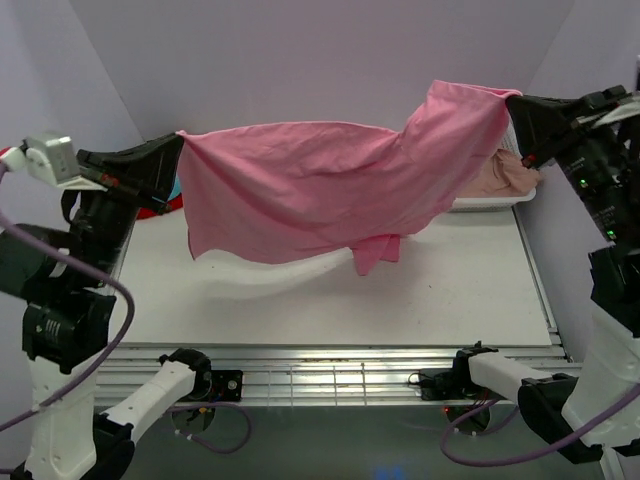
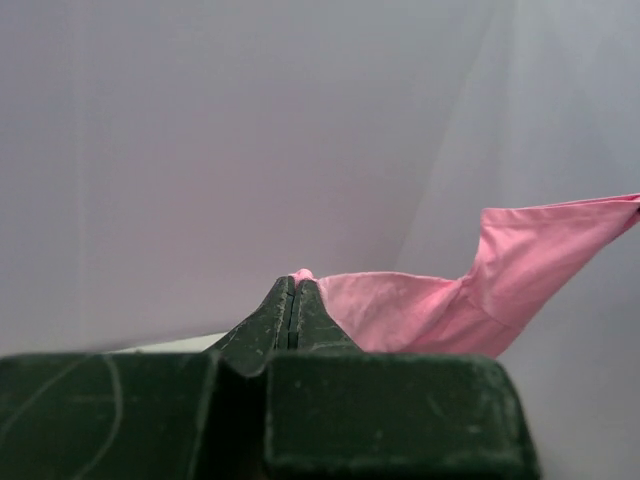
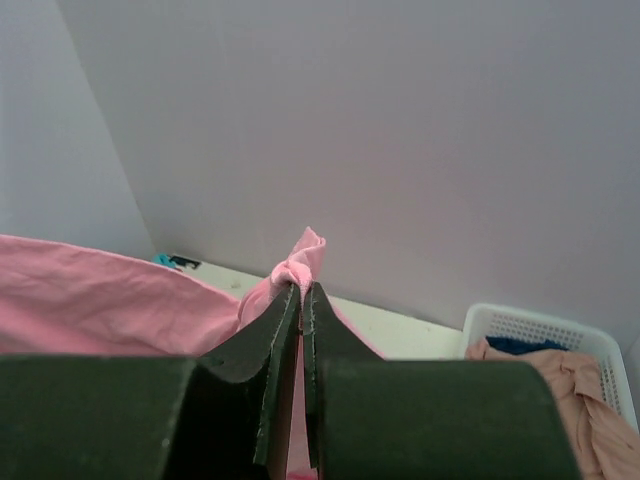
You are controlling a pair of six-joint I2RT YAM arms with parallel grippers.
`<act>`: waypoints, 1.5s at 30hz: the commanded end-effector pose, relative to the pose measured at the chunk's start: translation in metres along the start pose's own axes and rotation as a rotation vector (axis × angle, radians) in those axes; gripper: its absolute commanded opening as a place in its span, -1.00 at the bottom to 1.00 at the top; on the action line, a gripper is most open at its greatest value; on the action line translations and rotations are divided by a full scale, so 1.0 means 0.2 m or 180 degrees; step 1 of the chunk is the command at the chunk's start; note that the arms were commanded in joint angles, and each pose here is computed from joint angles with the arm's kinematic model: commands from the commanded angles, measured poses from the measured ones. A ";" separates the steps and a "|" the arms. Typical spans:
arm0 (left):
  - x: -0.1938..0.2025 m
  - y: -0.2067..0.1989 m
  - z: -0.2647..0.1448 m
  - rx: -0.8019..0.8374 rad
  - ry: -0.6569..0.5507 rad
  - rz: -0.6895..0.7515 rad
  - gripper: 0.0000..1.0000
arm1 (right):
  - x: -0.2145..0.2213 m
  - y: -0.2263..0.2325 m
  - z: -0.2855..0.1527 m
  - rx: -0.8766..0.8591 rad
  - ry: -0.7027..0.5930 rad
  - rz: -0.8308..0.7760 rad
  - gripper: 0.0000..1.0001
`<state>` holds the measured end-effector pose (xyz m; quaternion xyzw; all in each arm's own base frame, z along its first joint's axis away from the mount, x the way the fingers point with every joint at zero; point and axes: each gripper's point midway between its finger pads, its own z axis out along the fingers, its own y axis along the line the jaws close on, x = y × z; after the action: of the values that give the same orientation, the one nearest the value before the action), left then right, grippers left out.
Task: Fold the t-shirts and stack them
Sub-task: Flatten the tshirt out
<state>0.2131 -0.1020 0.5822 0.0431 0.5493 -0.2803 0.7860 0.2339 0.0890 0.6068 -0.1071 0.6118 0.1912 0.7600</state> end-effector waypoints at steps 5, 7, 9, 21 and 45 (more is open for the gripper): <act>-0.14 -0.21 -0.21 0.0467 0.0014 -0.0318 -1.00 | -0.40 0.18 -0.32 -0.0267 -0.0749 0.0062 -0.85; -0.16 -0.23 -0.24 0.0522 -0.0003 -0.0364 -1.00 | -0.44 0.20 -0.34 -0.0302 -0.0838 0.0069 -0.85; -0.16 -0.23 -0.24 0.0522 -0.0016 -0.0382 -1.00 | -0.46 0.20 -0.35 -0.0304 -0.0895 0.0099 -0.85; 0.23 0.19 0.03 -0.0542 0.0144 -0.0262 -1.00 | 0.06 -0.08 0.25 0.0082 -0.0074 0.0206 -0.85; 2.34 1.49 0.45 -0.2308 0.1953 0.0795 -1.00 | 2.57 -0.75 1.31 0.0643 0.2575 0.0473 -0.85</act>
<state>0.5153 -0.0772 0.0946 -0.0886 0.8424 0.0380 0.5302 0.6047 0.1438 0.1066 -0.0473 0.9129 0.1362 0.3819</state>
